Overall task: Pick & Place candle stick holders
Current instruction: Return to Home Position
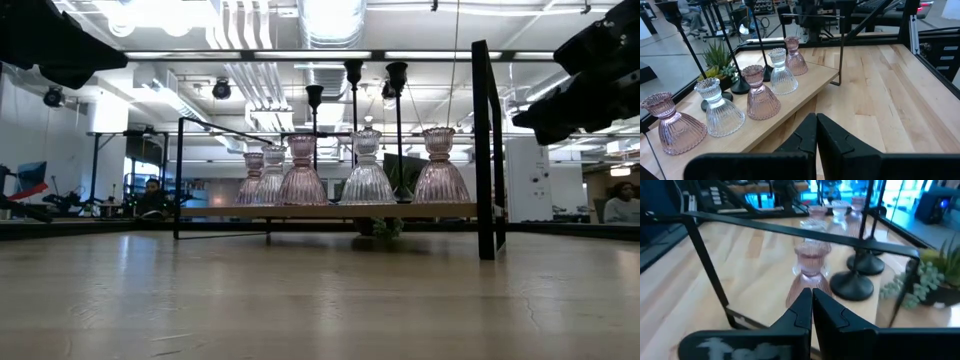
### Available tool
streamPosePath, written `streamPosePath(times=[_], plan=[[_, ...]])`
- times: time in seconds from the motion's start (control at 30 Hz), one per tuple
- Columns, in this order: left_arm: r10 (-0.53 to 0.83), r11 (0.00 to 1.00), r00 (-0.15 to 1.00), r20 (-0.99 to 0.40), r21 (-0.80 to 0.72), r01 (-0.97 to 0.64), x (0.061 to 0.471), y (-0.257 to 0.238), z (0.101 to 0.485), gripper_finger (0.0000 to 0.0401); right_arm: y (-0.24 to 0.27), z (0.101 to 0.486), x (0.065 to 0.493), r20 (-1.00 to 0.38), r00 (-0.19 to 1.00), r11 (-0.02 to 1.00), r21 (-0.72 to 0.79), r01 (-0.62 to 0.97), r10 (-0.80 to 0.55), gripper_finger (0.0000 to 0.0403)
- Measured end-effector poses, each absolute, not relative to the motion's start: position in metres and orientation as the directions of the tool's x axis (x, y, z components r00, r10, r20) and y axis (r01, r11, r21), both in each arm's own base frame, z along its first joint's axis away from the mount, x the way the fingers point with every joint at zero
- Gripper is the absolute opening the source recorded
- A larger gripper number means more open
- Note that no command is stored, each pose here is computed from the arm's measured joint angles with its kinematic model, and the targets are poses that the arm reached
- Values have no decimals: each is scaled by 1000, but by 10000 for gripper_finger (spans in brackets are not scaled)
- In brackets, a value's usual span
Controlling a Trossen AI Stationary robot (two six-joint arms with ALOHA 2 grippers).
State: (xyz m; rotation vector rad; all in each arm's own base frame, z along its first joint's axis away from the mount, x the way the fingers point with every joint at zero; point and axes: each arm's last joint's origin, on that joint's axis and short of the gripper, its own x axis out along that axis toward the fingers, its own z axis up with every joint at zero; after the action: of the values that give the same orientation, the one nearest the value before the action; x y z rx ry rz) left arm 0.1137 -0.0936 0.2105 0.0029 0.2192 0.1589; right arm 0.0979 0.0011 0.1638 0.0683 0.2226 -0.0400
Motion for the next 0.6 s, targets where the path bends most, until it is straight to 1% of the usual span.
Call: streamPosePath(times=[0.07, 0.13, 0.2, 0.3, 0.47, 0.6], plan=[[158, 987, 964, -216, 20, -157, 114, -94, 210, 14, 1, 166, 94, -241, 970, 996, 72, 56, -37, 8], [157, 987, 964, -216, 20, -157, 114, -94, 210, 14, 1, 170, 91, -229, 973, 995, 78, 57, -37, 8], [158, 987, 964, -216, 20, -157, 114, -94, 210, 14, 1, 174, 88, -190, 981, 997, 50, 53, -43, 8], [157, 987, 964, -216, 20, -157, 114, -94, 211, 14, -1, 179, 85, -184, 980, 997, -10, 77, -77, 8], [158, 987, 963, -218, 22, -157, 114, -94, 210, 14, -1, 185, 83, -180, 981, 997, 18, 79, -75, 8], [158, 987, 963, -217, 22, -157, 114, -94, 210, 14, 0, 181, 82, -224, 972, 997, 24, 78, -71, 8]])
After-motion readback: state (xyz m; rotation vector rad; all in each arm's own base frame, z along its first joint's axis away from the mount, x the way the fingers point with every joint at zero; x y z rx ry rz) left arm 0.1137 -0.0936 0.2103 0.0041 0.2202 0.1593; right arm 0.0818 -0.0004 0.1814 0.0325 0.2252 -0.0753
